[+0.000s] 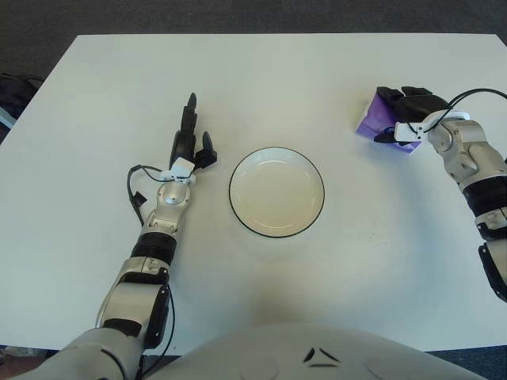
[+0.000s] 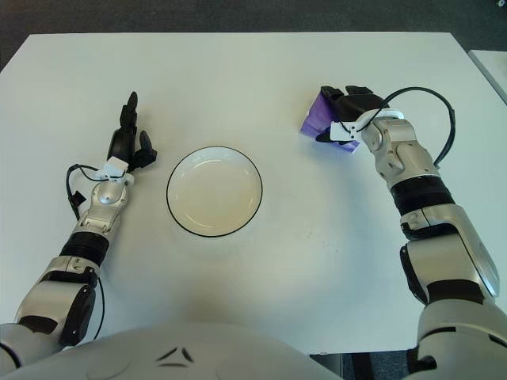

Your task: Put the tissue paper into the plate.

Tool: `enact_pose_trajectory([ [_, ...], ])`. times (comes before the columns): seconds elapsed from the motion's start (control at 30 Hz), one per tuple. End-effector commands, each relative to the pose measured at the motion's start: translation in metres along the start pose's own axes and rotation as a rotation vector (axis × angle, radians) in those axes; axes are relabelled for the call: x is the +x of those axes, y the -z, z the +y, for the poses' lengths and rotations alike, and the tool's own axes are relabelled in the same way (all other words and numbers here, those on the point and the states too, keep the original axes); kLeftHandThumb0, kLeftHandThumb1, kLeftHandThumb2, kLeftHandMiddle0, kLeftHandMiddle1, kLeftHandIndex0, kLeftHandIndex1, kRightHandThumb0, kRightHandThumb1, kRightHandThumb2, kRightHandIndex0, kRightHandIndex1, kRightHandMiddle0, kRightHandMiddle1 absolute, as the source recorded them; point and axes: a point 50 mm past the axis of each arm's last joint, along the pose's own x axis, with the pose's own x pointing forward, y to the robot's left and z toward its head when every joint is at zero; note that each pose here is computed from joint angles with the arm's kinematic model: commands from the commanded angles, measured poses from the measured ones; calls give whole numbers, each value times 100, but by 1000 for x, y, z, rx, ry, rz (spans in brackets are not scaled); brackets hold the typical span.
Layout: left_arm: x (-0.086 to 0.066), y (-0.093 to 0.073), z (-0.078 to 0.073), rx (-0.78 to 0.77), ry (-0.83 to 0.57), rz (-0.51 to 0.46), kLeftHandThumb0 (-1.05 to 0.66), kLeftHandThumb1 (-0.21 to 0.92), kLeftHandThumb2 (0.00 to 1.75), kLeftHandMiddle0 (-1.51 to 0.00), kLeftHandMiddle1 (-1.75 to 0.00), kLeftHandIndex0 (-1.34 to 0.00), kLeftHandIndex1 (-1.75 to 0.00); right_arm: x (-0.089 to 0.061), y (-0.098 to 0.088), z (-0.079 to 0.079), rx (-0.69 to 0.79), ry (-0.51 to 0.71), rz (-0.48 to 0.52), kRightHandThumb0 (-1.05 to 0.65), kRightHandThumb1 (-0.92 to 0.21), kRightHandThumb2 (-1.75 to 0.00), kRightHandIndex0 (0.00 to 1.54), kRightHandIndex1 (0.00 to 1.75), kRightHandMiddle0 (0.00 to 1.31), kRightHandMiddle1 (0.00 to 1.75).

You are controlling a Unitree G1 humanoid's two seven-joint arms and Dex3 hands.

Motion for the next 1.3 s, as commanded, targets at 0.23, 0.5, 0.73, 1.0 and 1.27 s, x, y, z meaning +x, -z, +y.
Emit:
enact_pose_trajectory([
  [0.23, -52, 48, -6, 21, 41, 242, -86, 92, 114, -3, -1, 0, -17, 6, 6, 13, 15, -58, 39, -105, -92, -46, 0, 0, 0, 0],
  [0.5, -52, 48, -5, 21, 32, 243, -86, 92, 114, -3, -1, 0, -16, 15, 3, 38, 36, -83, 63, -105, -92, -41, 4, 2, 5, 4],
  [0.73, -53, 48, -3, 23, 24, 246, -87, 92, 115, -4, -1, 0, -17, 16, -1, 60, 67, -62, 64, -104, -92, -30, 15, 34, 0, 62],
  [1.0, -54, 48, -1, 25, 14, 245, -86, 92, 114, -4, -1, 0, -18, 16, -4, 68, 156, -26, 65, -86, -84, -19, 23, 107, 3, 147],
  [1.27, -53, 48, 0, 21, 11, 250, -85, 92, 114, -4, -1, 0, -18, 11, -10, 92, 239, 64, 89, -62, -42, -72, 53, 160, 38, 173],
])
